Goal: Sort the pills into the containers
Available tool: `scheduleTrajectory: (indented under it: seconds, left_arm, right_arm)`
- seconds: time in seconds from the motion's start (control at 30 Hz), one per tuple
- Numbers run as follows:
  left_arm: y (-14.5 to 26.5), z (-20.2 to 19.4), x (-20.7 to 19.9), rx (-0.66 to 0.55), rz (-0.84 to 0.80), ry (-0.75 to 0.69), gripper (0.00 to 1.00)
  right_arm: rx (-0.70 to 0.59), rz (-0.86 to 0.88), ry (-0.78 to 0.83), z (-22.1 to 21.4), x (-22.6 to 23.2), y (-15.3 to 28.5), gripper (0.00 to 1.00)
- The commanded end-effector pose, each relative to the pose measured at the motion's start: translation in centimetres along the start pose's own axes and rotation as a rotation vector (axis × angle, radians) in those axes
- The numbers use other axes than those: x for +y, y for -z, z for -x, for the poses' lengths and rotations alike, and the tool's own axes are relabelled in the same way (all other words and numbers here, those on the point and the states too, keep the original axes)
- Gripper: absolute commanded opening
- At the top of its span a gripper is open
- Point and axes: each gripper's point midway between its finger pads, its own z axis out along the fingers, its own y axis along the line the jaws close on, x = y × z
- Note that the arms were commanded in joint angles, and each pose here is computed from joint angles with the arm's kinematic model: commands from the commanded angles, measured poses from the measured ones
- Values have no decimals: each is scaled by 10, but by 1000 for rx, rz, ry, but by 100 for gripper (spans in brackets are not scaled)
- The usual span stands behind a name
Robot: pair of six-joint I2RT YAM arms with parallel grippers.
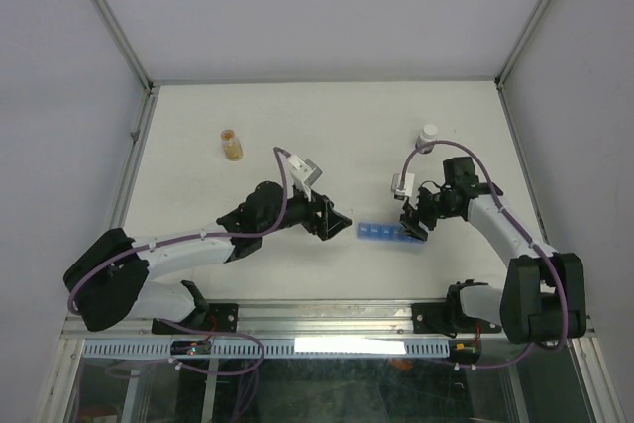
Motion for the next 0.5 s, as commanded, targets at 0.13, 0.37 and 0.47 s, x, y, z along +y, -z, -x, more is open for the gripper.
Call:
scheduleTrajectory:
  seconds: [0.13,0.37,0.47]
  left_arm:
    - [57,70,-17,-388,-163,-72,99]
    - [72,78,-15,-411,-158,-17,99]
    - [84,87,-22,-465,-184,-3,99]
  right_arm:
    - [-157,-23,25,42,-1,24,69]
    - [-196,-69,-97,58,-12,37,68]
    - [-231,-133,-180,71,-26,56,68]
